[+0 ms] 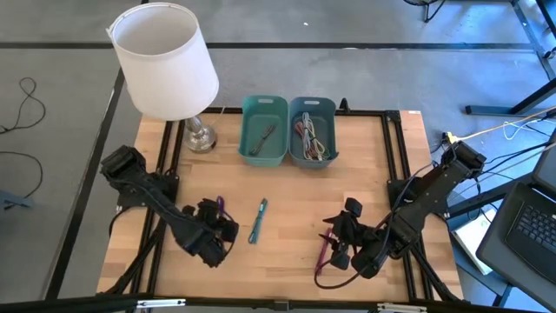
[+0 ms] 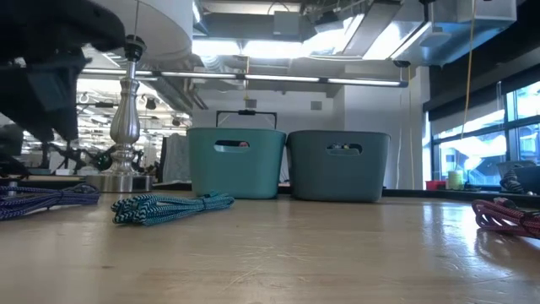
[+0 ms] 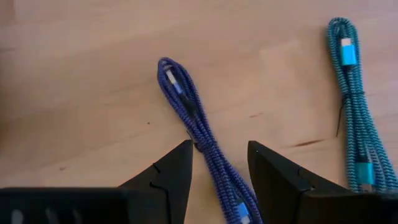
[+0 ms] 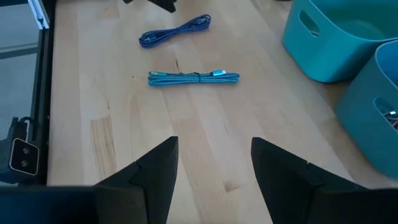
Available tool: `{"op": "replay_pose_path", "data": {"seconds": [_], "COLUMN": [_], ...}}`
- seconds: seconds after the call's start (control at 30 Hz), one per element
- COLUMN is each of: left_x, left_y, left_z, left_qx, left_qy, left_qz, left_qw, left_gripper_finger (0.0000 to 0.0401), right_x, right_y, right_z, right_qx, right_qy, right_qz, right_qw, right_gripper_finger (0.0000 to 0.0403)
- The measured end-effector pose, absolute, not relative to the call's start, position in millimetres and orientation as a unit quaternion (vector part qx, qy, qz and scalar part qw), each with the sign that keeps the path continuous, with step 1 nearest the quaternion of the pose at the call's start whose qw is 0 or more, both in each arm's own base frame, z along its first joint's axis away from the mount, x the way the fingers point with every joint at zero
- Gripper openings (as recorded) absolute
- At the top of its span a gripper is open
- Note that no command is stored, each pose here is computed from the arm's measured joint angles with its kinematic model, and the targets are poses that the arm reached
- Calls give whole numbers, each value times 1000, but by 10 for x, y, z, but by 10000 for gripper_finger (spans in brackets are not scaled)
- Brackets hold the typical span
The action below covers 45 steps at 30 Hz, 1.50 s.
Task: Pick and place USB-C Cables
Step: Put the violet and black charger cable into the green bin
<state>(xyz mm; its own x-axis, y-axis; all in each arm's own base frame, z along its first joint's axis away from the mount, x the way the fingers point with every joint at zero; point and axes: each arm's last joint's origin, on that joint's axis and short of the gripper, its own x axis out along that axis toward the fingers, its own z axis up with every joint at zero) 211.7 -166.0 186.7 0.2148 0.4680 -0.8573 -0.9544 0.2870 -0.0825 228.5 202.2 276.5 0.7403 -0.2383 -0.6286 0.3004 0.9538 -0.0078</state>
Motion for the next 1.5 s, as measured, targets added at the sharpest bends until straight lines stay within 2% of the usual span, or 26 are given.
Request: {"op": "replay_pose_path", "data": {"seconds": [0.27, 0.5, 0.9, 1.5], "left_x": [2030, 2024, 1954, 2025], "left_y": [-1552, -1543, -1475, -1457], "left_z": [1518, 1302, 1540, 1535], "left_qx": [-350, -397, -395, -397], "left_qy": [413, 400, 393, 364], "left_qz": [505, 466, 445, 426], "left_qw": [672, 682, 701, 727], "left_gripper_finger": [144, 144, 145, 145], "right_x": [2304, 2329, 2331, 2330], "right_y": [2046, 2071, 2074, 2075], "right_z": [2707, 2646, 2645, 2645], "right_qx": [41, 32, 34, 34], "right_qy": [341, 348, 348, 348], "right_qz": [-143, -144, -144, -144], "right_qw": [928, 926, 926, 926], "right_gripper_finger": [205, 205, 205, 205]}}
